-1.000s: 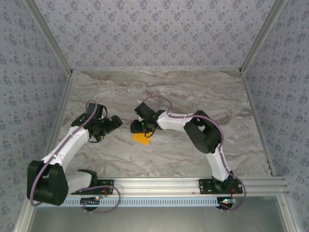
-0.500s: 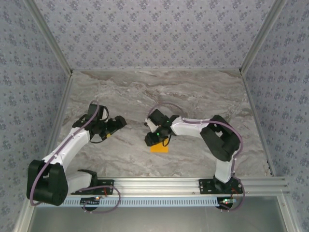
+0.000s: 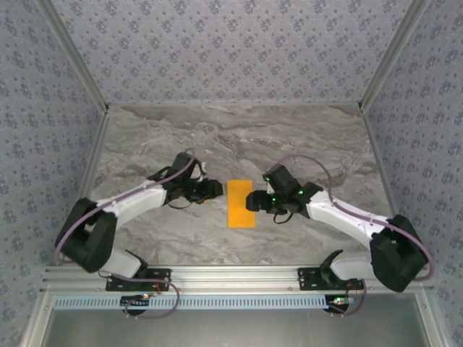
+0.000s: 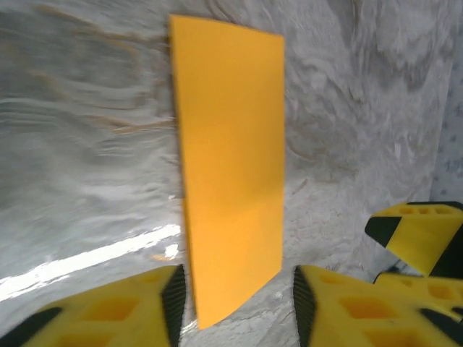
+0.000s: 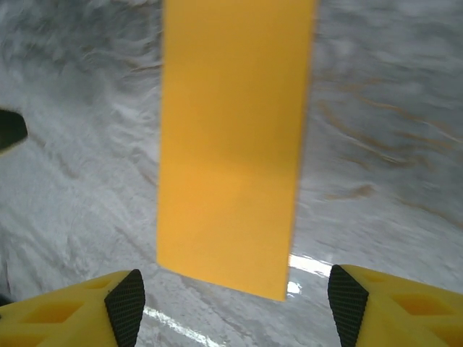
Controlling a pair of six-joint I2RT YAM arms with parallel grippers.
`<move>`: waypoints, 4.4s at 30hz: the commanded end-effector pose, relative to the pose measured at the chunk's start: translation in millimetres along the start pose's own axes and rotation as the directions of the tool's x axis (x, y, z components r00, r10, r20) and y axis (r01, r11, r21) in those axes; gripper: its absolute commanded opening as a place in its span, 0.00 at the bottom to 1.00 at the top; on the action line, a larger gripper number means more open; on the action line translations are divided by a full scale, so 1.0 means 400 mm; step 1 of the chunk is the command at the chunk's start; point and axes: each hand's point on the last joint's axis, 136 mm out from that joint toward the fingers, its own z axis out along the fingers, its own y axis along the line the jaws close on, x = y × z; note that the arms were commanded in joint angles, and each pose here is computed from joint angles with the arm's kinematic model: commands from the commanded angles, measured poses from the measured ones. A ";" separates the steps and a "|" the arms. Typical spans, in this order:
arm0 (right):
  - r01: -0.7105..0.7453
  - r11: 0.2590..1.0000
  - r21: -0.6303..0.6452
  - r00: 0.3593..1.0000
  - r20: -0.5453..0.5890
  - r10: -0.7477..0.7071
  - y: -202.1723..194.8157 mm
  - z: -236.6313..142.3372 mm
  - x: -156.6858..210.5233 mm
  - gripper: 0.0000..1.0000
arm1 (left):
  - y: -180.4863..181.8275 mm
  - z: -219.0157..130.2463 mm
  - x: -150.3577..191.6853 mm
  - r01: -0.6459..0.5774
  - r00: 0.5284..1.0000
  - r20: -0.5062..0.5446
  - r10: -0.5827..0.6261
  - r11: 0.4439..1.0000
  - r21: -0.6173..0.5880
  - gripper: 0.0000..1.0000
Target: Fold a paper plane with a square sheet of paper (pick it up from the middle)
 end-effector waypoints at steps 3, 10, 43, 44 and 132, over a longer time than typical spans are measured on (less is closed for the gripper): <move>-0.225 0.974 -0.013 0.974 0.039 0.225 -0.065 -0.006 0.003 0.71 | -0.073 0.083 -0.025 -0.041 0.998 -0.042 0.042 0.998 0.038 0.33; -0.257 0.966 -0.033 0.966 0.017 0.257 -0.071 0.012 0.017 0.67 | 0.012 0.183 -0.014 0.023 0.992 -0.120 -0.030 0.998 -0.056 0.22; -0.262 0.965 -0.034 0.956 -0.150 0.254 -0.011 0.154 0.118 0.40 | 0.232 0.167 0.064 0.128 0.985 -0.061 -0.159 0.928 -0.350 0.15; -0.264 0.964 -0.047 0.955 -0.154 0.254 -0.004 0.154 0.117 0.39 | 0.230 0.167 0.063 0.128 0.985 -0.062 -0.159 0.929 -0.348 0.15; -0.258 0.934 -0.248 0.966 -0.087 0.244 0.171 0.229 -0.002 0.00 | 0.145 0.171 -0.055 -0.018 1.000 -0.025 0.011 0.963 -0.269 0.16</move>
